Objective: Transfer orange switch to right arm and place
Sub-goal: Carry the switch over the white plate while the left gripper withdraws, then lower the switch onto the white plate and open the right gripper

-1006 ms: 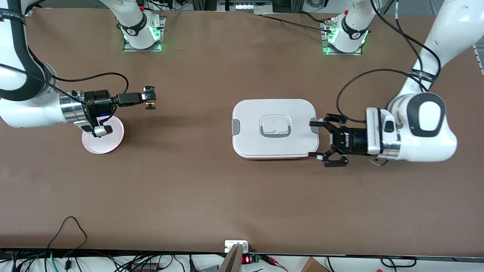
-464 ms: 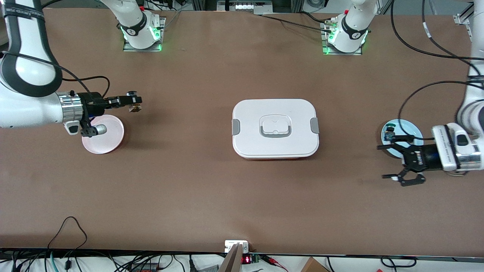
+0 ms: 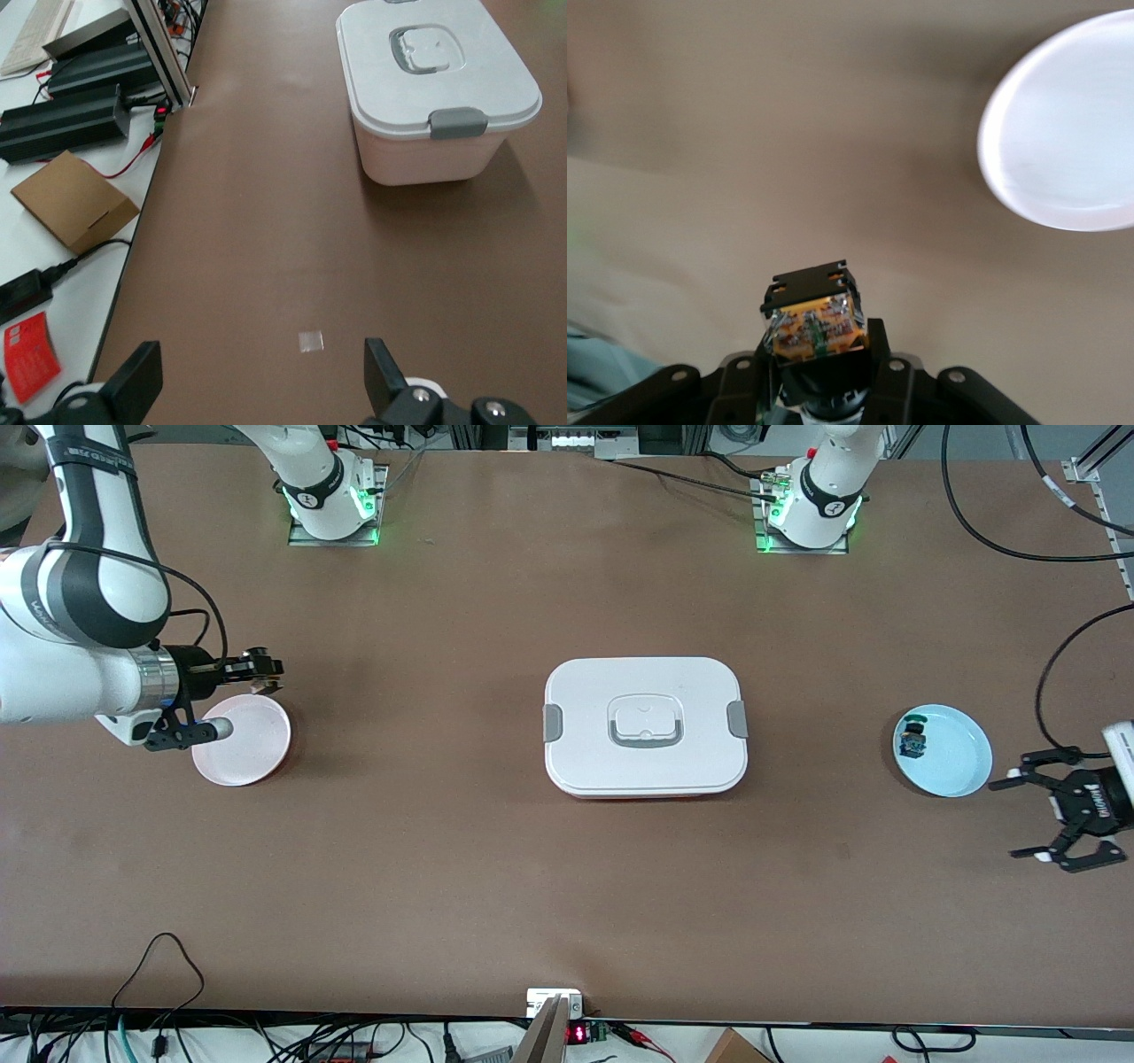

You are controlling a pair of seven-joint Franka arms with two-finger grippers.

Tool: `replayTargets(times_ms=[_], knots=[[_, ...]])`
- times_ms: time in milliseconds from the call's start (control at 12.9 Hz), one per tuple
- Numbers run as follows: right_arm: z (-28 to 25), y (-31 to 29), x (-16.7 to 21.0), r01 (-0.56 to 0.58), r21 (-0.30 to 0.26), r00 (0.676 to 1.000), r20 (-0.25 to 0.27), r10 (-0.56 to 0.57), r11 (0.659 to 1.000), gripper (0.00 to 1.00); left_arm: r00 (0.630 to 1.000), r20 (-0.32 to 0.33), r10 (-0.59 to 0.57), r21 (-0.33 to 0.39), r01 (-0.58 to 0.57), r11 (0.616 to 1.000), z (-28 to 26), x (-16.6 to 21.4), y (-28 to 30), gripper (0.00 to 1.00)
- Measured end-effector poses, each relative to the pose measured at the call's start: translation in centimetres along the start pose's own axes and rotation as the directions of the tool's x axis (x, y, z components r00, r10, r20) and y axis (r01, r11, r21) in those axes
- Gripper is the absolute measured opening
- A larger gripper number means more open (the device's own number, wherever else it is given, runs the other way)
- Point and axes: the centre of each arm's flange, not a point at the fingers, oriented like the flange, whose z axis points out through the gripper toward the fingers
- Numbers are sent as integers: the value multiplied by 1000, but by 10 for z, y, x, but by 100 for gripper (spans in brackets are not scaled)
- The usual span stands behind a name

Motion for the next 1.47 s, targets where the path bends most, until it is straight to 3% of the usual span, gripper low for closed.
replayTargets(times_ms=[232,387,541,619,773,1006,1160,1392,1470], knots=[[-3,15,0,12,-143,1000,-1,-13,990,40,990,120,-68,48,63,997,-36,24,-10,100],[-7,23,4,90,-216,996,-9,-94,972,40,966,200,-165,99,147,984,-62,41,-10,100],[-3,35,7,204,-242,978,0,-210,949,40,905,243,-350,179,313,933,-94,62,-3,100],[0,45,9,243,-242,968,0,-251,939,40,856,252,-451,197,411,890,-105,71,5,100],[9,58,12,286,-240,956,1,-294,928,40,738,283,-613,211,576,790,-114,83,19,100],[12,58,13,407,-243,910,26,-414,880,40,540,298,-787,334,713,616,-135,111,33,100],[11,58,15,445,-249,891,27,-453,860,40,379,304,-874,401,781,478,-132,151,44,100],[11,51,16,460,-253,883,29,-468,851,40,108,288,-951,498,832,245,-97,212,56,100],[11,49,16,463,-254,881,30,-471,849,40,41,279,-959,522,832,187,-85,226,58,100]])
